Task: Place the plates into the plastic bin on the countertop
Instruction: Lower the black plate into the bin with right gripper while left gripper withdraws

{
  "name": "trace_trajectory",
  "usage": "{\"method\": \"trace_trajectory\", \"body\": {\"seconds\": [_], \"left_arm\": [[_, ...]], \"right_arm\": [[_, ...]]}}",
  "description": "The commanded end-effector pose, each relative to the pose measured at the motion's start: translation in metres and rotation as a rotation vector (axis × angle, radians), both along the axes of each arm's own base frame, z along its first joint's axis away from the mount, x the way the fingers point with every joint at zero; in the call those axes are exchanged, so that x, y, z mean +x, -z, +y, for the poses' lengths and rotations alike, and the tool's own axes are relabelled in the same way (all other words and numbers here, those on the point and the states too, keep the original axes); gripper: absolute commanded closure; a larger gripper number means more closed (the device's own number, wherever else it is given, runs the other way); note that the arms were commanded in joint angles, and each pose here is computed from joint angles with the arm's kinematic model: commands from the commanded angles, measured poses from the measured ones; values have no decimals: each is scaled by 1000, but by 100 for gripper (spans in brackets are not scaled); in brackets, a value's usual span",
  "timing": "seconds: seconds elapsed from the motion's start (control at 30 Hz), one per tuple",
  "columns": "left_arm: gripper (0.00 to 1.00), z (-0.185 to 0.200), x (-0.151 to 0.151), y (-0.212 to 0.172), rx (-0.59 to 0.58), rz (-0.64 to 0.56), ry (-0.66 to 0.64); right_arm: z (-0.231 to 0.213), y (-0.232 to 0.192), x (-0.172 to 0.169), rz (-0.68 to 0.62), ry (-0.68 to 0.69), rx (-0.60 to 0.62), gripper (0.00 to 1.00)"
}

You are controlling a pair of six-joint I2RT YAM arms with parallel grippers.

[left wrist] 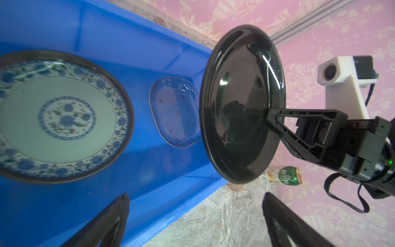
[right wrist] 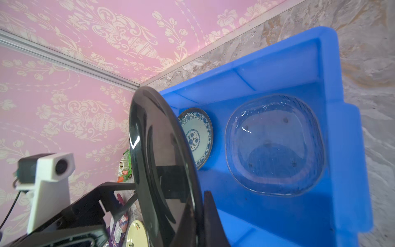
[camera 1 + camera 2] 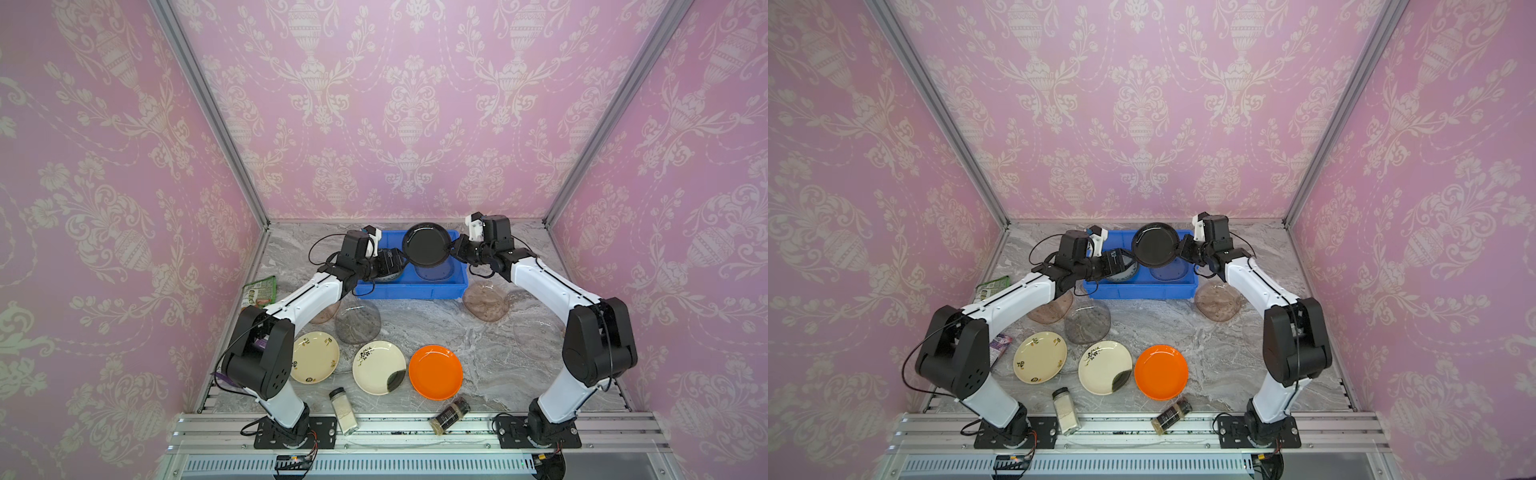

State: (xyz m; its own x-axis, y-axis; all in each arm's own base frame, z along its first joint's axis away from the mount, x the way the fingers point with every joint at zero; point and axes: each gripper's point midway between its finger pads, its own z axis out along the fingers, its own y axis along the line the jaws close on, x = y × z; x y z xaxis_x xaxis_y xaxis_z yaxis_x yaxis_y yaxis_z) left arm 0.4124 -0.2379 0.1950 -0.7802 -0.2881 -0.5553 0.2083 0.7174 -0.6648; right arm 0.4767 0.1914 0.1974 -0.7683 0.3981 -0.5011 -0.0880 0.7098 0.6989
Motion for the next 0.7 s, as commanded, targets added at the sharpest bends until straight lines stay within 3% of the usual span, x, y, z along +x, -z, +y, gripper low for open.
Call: {"method": "trace_trajectory", "body": {"seconds": [0.0,0.37,0.67], "left_arm": [[1,44,3,-12,162,-117,-148],[1,48,-1,-22,176,-162,-142],[1,43,-1,-8,167,-129,-121]], "right_arm": [[27,14,20,33,-19,61,100],[106,74,52,168,-90,111,100],[113,105,59,242,-53,74,100]]}}
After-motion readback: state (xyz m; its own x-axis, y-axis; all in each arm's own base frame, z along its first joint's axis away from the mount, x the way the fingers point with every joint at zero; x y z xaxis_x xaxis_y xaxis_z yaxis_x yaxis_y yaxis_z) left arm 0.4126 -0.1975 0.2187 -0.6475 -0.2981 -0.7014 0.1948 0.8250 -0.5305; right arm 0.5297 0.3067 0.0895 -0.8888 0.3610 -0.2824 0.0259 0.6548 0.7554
